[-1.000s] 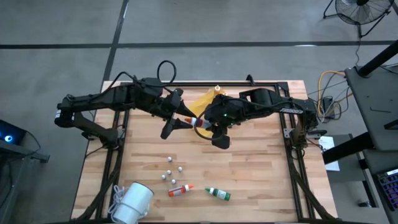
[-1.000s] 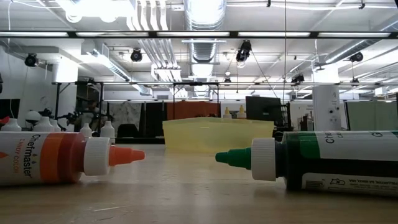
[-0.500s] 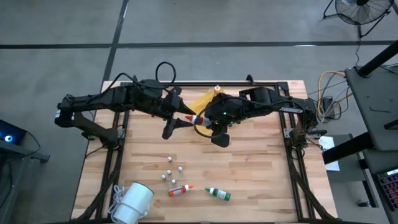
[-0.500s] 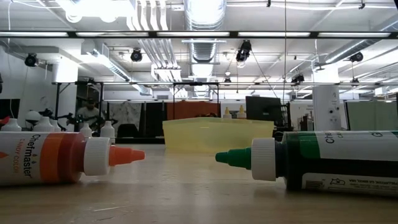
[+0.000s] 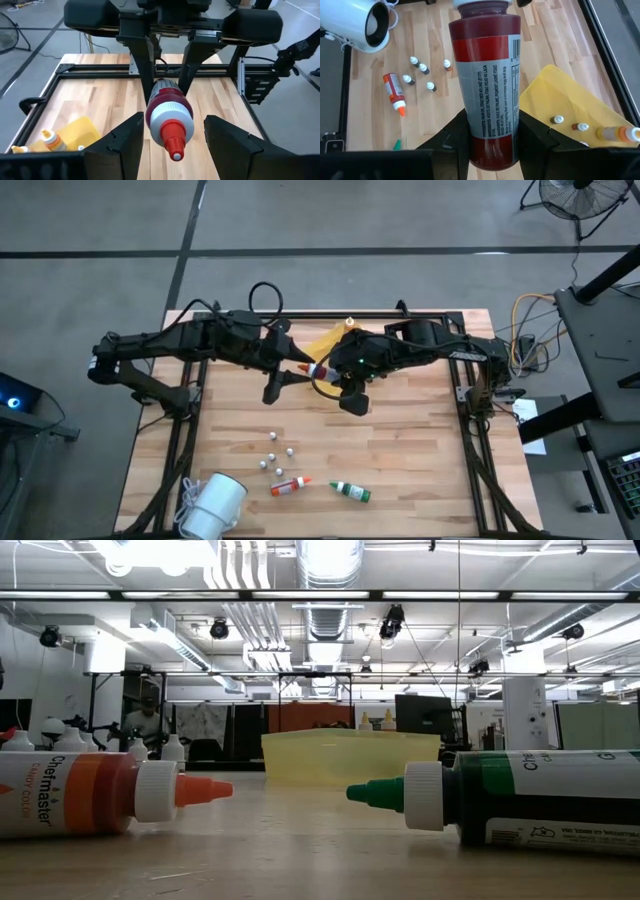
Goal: Pick & Place food coloring
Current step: Put the large red food coloring bottle into the yellow bin
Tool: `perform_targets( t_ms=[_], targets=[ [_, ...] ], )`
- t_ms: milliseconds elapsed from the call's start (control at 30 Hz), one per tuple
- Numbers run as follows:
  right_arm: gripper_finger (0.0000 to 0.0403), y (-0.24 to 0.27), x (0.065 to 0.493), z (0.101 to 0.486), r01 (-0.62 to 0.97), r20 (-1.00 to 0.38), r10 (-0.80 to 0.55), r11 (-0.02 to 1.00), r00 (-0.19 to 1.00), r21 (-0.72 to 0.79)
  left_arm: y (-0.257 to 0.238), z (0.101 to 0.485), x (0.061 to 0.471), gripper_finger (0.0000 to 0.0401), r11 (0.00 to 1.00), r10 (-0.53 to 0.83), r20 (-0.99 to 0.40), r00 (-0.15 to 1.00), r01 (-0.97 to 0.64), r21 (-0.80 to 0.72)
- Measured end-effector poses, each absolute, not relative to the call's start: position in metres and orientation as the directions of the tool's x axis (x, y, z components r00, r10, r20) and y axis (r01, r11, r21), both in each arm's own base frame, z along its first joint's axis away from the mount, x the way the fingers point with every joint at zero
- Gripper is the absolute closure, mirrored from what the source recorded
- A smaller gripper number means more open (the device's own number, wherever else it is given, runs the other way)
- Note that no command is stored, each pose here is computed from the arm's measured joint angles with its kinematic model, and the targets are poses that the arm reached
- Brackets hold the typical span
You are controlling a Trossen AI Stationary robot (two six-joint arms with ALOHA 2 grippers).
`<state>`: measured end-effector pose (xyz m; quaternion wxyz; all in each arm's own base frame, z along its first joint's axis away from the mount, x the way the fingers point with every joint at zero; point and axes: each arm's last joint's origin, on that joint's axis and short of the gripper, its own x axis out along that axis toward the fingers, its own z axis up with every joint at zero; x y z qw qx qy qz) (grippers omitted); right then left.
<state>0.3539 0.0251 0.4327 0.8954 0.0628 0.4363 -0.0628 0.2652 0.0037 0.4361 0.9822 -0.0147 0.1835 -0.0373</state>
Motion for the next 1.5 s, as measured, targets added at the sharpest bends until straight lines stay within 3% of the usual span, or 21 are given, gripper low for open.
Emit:
perform_targets(
  t_ms=[367, 767, 1367, 1500],
  targets=[
    [0.0293, 0.0250, 0.3543, 0.4325, 0.171, -0.789, -0.057, 0.983, 0.612, 0.061, 0.0035, 0.4297, 0.2747, 0.0226, 0.998, -0.065, -0.380, 0.923, 0.054, -0.040],
    [0.0293, 0.0229, 0.3541, 0.4322, 0.182, -0.792, -0.063, 0.981, 0.608, 0.061, 0.0038, 0.4334, 0.2727, 0.0298, 0.999, -0.051, -0.375, 0.926, 0.041, -0.035],
    [0.0280, 0.0231, 0.3549, 0.4329, 0.175, -0.785, -0.060, 0.983, 0.616, 0.062, 0.0037, 0.4367, 0.2678, 0.0302, 0.998, -0.049, -0.365, 0.930, 0.030, -0.056],
    [0.0263, 0.0229, 0.3553, 0.4332, 0.174, -0.782, -0.061, 0.983, 0.621, 0.061, 0.0038, 0.4379, 0.2657, 0.0302, 0.998, -0.046, -0.361, 0.931, 0.028, -0.057]
  ],
)
